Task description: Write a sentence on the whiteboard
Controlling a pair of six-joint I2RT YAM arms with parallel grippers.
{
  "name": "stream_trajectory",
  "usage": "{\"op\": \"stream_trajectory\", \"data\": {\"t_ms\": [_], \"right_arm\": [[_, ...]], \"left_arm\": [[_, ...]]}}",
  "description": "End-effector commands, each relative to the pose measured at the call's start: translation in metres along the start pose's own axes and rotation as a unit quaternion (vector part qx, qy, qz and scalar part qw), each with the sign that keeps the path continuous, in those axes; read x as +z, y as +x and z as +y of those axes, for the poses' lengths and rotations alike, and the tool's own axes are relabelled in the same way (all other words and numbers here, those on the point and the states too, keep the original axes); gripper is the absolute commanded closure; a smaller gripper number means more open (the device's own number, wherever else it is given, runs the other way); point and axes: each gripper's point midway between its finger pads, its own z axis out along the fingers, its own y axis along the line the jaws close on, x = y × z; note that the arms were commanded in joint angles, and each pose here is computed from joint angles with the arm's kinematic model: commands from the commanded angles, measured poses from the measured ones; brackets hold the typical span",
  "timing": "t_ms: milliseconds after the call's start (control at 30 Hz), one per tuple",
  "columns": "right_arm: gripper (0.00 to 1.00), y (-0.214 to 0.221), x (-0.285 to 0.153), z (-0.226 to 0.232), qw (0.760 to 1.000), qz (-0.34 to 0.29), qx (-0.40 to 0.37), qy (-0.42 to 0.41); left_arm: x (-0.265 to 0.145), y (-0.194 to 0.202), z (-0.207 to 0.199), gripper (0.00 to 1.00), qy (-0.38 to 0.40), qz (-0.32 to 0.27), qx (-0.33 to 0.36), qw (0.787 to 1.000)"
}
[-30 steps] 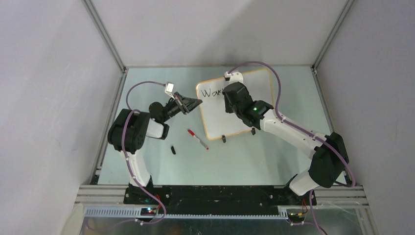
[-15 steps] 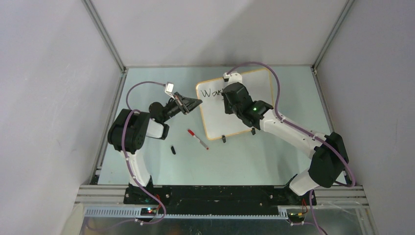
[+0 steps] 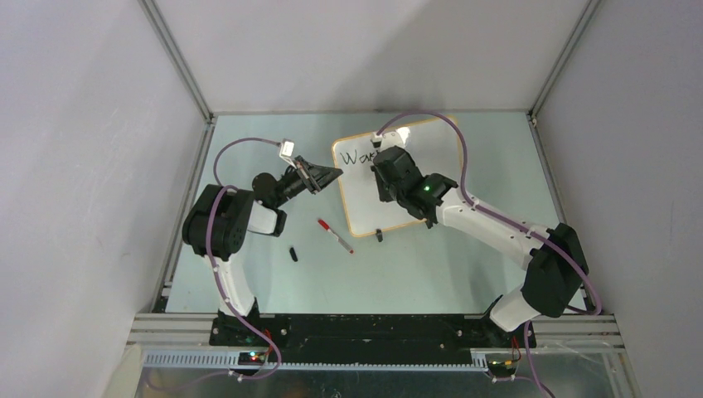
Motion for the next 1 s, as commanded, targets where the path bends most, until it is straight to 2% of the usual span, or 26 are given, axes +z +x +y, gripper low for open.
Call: {"op": "stream_trajectory", "data": {"t_ms": [0, 433, 967], "right_arm": [[1.00, -0.019, -0.007, 0.001, 1.000, -0.022, -0.001, 0.005], [1.00, -0.040, -0.017, 0.000, 0.998, -0.055, 0.008, 0.001], [1.00, -0.052, -0.008, 0.001, 0.998, -0.056, 0.003, 0.013]], "left_arm": [[-0.002, -0.010, -0.015, 1.00, 0.022, -0.011, 0.048, 0.999], [-0.002, -0.010, -0.014, 1.00, 0.022, -0.011, 0.047, 0.999], [-0.002, -0.010, -0.015, 1.00, 0.022, -0.011, 0.047, 0.999]]}}
